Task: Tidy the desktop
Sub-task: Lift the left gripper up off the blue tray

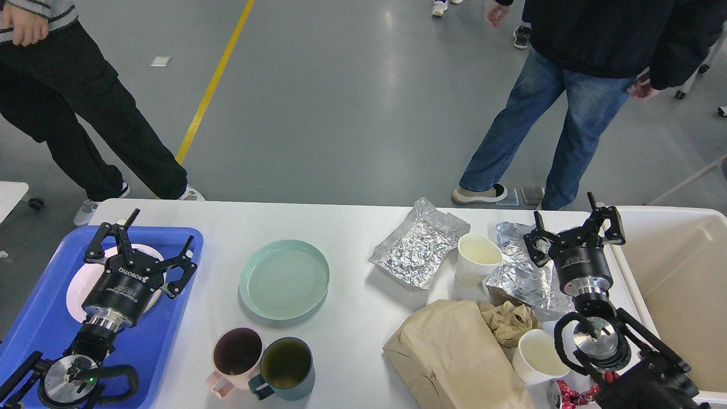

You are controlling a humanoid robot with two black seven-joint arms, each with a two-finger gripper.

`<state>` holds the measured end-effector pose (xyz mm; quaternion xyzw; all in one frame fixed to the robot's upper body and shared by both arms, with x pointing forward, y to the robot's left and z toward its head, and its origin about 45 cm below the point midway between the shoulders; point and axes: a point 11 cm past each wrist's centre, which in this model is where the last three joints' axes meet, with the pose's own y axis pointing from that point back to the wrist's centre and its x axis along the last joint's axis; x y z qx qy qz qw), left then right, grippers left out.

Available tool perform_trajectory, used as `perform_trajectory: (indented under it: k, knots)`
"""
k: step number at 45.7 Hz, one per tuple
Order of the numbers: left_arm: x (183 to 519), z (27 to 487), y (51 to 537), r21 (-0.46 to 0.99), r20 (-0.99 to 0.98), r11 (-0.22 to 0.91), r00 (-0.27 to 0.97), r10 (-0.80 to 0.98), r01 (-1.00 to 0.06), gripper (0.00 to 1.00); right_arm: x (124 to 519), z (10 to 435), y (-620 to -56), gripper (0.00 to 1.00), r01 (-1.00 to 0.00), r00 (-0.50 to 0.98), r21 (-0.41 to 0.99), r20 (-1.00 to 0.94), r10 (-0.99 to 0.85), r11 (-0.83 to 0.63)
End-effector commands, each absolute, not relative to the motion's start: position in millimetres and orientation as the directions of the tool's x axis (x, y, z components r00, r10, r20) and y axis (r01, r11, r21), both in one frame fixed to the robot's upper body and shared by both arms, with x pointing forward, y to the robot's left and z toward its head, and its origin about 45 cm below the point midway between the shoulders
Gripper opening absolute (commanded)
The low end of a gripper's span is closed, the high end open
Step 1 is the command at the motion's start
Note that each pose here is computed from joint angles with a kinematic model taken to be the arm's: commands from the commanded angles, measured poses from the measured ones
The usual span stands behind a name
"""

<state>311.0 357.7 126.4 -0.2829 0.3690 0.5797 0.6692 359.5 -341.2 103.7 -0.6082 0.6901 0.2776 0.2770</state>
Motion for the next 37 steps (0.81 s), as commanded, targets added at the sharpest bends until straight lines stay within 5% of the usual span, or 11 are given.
perform_trajectory:
  k: [1,26,37]
  knots:
    - [310,128,361,0.039,-0.822,0.162,0.061,0.566,-0.986,0.98,360,104,-341,1.0,-0.993,-0.106,0.045,-0.72,-0.685,0.107]
    - [310,139,394,0.067,-0.764,0.151,0.046,0.643,-0.986,0.98,360,104,-342,1.0,-0.993,-0.107,0.045,-0.719,-0.686,0.107]
    - [331,174,415,0.123,-0.602,0.259,0.135,0.787,-0.958,0.98,360,104,-342,1.0,-0.993,-0.107,0.045,-0.719,-0.686,0.107]
